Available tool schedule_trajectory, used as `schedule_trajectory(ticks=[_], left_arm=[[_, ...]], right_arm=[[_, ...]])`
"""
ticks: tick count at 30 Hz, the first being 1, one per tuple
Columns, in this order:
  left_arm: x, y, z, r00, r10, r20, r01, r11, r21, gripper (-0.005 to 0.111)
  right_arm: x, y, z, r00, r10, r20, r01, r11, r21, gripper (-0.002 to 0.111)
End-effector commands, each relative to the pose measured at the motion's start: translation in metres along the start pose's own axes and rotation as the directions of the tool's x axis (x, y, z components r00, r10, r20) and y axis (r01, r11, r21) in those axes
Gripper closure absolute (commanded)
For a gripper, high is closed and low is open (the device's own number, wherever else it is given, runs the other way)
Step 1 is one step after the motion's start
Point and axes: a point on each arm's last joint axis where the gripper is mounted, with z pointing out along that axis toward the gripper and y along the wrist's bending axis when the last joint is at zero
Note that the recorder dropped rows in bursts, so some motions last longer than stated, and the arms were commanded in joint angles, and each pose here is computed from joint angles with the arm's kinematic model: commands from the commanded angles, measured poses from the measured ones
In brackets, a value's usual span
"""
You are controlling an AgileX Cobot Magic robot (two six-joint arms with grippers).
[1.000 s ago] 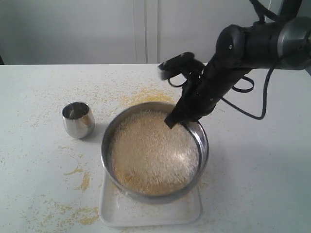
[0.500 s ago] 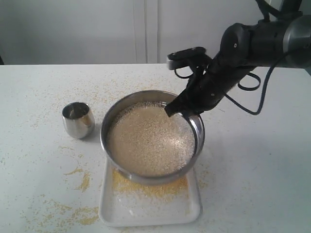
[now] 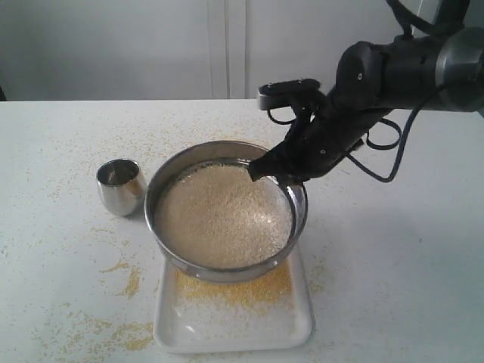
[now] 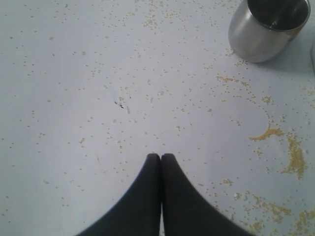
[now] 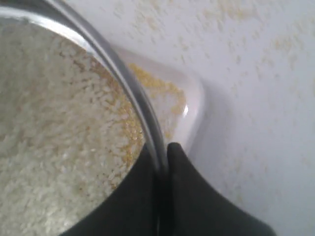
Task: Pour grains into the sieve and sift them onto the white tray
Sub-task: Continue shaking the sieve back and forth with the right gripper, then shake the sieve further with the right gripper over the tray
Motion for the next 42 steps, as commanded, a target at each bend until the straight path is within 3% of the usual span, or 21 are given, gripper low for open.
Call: schedule_trajectory(ticks=[1,2,4,7,8,9,11,13,15,17,18,21,23,25,29,31,33,36,37,40,42], left_arm=[[0.002,0.001,0.000,1.000,-0.009,-0.006,0.009,1.000,0.001,0.106],[0.002,0.001,0.000,1.000,-0.009,-0.006,0.009,1.000,0.001,0.106],[0.002,0.001,0.000,1.000,-0.009,-0.006,0.009,1.000,0.001,0.106],[0.002,0.001,0.000,1.000,-0.009,-0.006,0.009,1.000,0.001,0.106],[0.002,0.001,0.000,1.000,-0.009,-0.006,0.009,1.000,0.001,0.106],[0.002,0.001,0.000,1.000,-0.009,-0.006,0.009,1.000,0.001,0.106],[0.002,0.001,0.000,1.000,-0.009,-0.006,0.009,1.000,0.001,0.106],[0.002,0.001,0.000,1.000,-0.009,-0.006,0.009,1.000,0.001,0.106],[0.002,0.001,0.000,1.000,-0.009,-0.006,0.009,1.000,0.001,0.106],[0.002,0.001,0.000,1.000,-0.009,-0.006,0.009,1.000,0.001,0.106],[0.002,0.001,0.000,1.000,-0.009,-0.006,0.009,1.000,0.001,0.106],[0.002,0.001,0.000,1.000,-0.009,-0.006,0.009,1.000,0.001,0.106],[0.002,0.001,0.000,1.000,-0.009,-0.006,0.009,1.000,0.001,0.106],[0.002,0.001,0.000,1.000,-0.009,-0.006,0.009,1.000,0.001,0.106],[0.002,0.001,0.000,1.000,-0.009,-0.006,0.009,1.000,0.001,0.106],[0.002,0.001,0.000,1.000,-0.009,-0.004,0.009,1.000,0.001,0.106],[0.002,0.001,0.000,1.000,-0.009,-0.004,0.009,1.000,0.001,0.106],[0.002,0.001,0.000,1.000,-0.009,-0.006,0.009,1.000,0.001,0.106],[0.002,0.001,0.000,1.000,-0.009,-0.006,0.009,1.000,0.001,0.106],[0.002,0.001,0.000,1.000,-0.009,-0.003,0.009,1.000,0.001,0.106],[0.002,0.001,0.000,1.000,-0.009,-0.003,0.009,1.000,0.001,0.106]], right_arm=[[0.005,0.018,-0.011,0.908,-0.413,-0.066,0.410,0.910,-0.060,0.108],[0.000,0.005,-0.012,0.978,-0.206,-0.038,0.208,0.977,0.044,0.108],[-0.006,-0.011,-0.013,0.969,0.236,0.078,-0.243,0.965,0.094,0.108],[-0.004,0.019,-0.009,0.993,-0.109,0.046,0.110,0.994,-0.023,0.108],[0.003,0.028,-0.008,0.907,-0.421,-0.007,0.420,0.905,-0.062,0.108],[0.005,0.028,-0.009,0.865,-0.501,-0.035,0.498,0.865,-0.064,0.108],[-0.002,0.007,-0.010,0.980,-0.199,0.000,0.198,0.977,0.083,0.108],[-0.006,-0.003,-0.010,0.982,0.170,0.086,-0.178,0.980,0.086,0.108],[-0.002,0.013,-0.008,0.993,-0.113,0.032,0.112,0.993,0.019,0.108],[0.008,0.023,-0.009,0.842,-0.535,-0.072,0.533,0.845,-0.042,0.108],[0.006,0.016,-0.010,0.873,-0.481,-0.084,0.483,0.876,0.005,0.108],[-0.006,-0.005,-0.010,0.982,0.168,0.086,-0.176,0.980,0.092,0.108],[0.000,0.017,-0.003,0.988,-0.157,-0.004,0.156,0.987,-0.021,0.108],[0.011,0.030,-0.002,0.860,-0.502,-0.095,0.490,0.863,-0.125,0.108],[-0.006,0.001,-0.004,0.991,0.127,0.051,-0.131,0.987,0.090,0.108],[-0.003,0.016,-0.003,0.996,-0.086,0.002,0.086,0.996,-0.010,0.108],[0.003,0.024,-0.005,0.888,-0.455,-0.059,0.450,0.889,-0.088,0.108],[-0.011,0.001,-0.009,0.995,0.083,0.055,-0.084,0.996,0.011,0.108],[-0.011,0.002,-0.008,0.994,0.091,0.055,-0.091,0.996,-0.009,0.108],[0.002,0.022,-0.007,0.914,-0.404,-0.038,0.391,0.903,-0.180,0.108],[-0.007,-0.002,-0.008,0.996,-0.095,0.002,0.095,0.994,-0.055,0.108]])
